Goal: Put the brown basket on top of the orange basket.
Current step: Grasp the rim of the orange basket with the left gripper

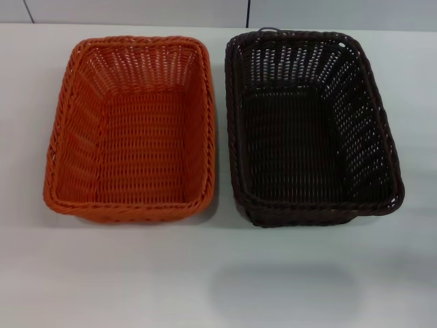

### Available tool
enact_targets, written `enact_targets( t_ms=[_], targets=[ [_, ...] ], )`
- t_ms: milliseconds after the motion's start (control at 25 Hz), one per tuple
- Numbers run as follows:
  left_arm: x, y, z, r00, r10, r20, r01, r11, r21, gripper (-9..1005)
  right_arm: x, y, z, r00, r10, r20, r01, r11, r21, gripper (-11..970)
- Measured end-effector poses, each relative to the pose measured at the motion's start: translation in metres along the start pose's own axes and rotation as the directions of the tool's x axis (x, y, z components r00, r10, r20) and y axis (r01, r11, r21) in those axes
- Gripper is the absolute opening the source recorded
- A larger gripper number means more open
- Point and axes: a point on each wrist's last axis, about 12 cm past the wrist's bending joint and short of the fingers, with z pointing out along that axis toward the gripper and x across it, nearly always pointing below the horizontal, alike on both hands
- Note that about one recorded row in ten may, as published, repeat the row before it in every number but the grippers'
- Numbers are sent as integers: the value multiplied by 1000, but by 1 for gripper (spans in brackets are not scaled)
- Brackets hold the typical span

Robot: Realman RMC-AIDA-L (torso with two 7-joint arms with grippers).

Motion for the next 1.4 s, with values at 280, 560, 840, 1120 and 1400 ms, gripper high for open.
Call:
enact_targets(
  t_ms=[280,560,840,1120,1400],
  targets=[
    [-1,-3,30,993,-73,-94,83,990,114,768,1,3,1,1000,3,-8,-4,1000,-11,760],
    [-42,17,82,961,-148,-235,224,915,337,769,1,2,3,1000,4,-6,-4,1000,-7,759],
    [-97,18,93,947,-193,-258,295,842,452,769,1,3,6,1000,4,-8,-4,1000,-11,760],
    [-116,2,100,975,-20,-220,86,951,296,769,1,6,9,1000,7,-7,-7,1000,-19,760],
    [-99,-4,118,959,89,-271,-47,986,157,768,4,6,9,1000,2,-27,-3,1000,-29,759]
  ],
)
